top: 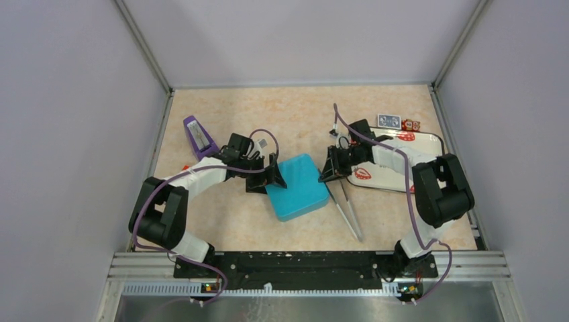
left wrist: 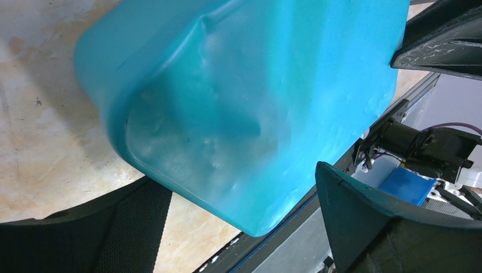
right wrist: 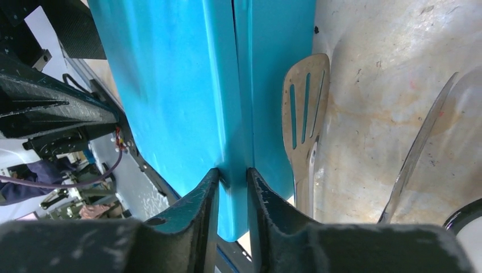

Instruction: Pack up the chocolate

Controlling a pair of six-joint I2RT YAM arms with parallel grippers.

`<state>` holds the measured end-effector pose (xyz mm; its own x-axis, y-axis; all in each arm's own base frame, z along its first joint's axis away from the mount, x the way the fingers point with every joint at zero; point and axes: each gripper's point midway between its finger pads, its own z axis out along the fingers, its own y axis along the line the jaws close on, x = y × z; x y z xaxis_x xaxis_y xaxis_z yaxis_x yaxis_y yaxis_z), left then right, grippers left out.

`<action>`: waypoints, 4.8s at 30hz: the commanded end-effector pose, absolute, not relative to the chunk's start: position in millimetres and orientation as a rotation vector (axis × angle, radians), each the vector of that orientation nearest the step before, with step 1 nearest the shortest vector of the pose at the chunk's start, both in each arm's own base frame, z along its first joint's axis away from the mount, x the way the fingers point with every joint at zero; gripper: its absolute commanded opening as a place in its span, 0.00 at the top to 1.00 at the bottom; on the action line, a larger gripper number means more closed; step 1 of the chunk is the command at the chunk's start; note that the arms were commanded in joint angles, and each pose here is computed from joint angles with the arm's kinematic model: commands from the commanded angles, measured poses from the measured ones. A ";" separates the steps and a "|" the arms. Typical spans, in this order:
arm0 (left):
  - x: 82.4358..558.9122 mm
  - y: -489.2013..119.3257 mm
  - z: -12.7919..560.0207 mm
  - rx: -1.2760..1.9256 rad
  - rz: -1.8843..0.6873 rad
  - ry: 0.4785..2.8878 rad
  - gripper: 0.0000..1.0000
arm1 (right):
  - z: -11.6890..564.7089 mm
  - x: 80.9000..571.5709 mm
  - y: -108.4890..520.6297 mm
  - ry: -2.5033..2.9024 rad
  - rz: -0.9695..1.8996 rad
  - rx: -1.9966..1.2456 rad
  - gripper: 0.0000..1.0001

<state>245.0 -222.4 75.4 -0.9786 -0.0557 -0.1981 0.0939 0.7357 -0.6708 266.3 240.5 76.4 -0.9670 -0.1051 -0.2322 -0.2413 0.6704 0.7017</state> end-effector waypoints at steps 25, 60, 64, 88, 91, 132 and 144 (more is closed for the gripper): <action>261.0 -224.3 106.9 0.041 -1.050 2.581 0.13 | 55.8 300.1 226.8 2.725 0.924 -0.195 1.00; 286.0 -210.4 108.1 -0.142 -0.889 2.539 0.25 | 141.3 321.3 200.5 2.339 0.688 -0.089 0.55; 287.6 -210.6 106.5 -0.150 -0.884 2.541 0.31 | 147.6 305.7 205.0 2.325 0.649 -0.153 0.65; 297.8 -223.6 113.9 -0.104 -0.959 2.509 0.61 | 79.9 308.0 205.2 2.560 0.477 -0.101 0.79; 299.1 -225.4 111.9 -0.091 -0.963 2.520 0.61 | 77.3 307.4 206.1 2.567 0.482 -0.103 0.79; 323.1 -238.7 69.2 0.014 -0.944 2.624 0.60 | 146.1 279.2 220.4 2.465 0.289 -0.295 0.83; 333.5 -242.2 85.2 0.018 -0.950 2.582 0.59 | 155.5 305.5 267.0 2.400 0.420 -0.338 0.83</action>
<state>331.3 -249.7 93.6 -0.9254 -0.1325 -0.3550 0.1529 0.7267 -0.6697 307.9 257.1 192.6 -0.7074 -0.0983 -0.7000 -0.3356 0.9183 0.2102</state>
